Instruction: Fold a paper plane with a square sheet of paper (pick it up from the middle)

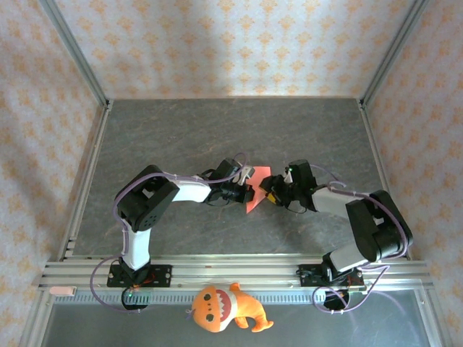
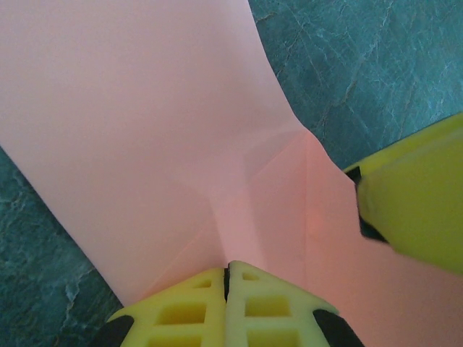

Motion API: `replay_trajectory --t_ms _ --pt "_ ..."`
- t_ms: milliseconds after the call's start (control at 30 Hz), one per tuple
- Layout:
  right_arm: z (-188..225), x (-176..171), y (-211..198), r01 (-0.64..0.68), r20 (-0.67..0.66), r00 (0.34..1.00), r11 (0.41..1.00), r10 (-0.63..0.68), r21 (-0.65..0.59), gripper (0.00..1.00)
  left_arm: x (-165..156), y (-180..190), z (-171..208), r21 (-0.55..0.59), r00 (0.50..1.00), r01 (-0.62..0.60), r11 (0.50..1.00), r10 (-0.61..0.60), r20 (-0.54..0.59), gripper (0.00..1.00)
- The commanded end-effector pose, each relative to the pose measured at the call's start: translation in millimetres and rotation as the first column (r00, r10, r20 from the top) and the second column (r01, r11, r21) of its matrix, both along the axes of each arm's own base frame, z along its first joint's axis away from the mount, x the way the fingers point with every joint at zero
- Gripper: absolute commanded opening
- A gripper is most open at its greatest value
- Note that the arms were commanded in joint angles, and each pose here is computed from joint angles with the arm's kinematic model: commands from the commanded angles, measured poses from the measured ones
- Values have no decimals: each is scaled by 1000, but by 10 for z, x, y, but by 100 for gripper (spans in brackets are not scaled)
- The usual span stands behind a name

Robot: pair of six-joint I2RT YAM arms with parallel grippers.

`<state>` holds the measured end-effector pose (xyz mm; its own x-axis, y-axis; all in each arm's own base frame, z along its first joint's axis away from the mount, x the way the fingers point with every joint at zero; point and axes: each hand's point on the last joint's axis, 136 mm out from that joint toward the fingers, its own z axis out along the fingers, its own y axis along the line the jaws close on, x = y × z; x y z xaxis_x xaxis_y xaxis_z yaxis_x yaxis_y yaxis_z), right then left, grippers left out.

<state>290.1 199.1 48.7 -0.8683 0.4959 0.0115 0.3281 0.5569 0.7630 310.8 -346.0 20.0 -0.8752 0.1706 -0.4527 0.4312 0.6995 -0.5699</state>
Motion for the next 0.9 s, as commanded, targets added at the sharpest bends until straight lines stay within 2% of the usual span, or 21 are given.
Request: replay_trajectory --t_ms 0,300,533,867 --pt "-42 10 -56 19 -8 1000 1000 -19 -10 50 -302 274 -404 125 992 0 992 16 -128 0" --pt "-155 -109 -88 25 -33 999 1000 -25 6 51 -279 224 -372 102 991 0 995 13 -131 0" --pt "-44 58 -98 38 49 998 998 -40 43 40 -288 206 -345 86 991 1 996 10 -133 0" --pt "-62 132 -88 20 89 996 998 -26 62 35 -285 176 -297 58 991 -3 998 11 -132 0"
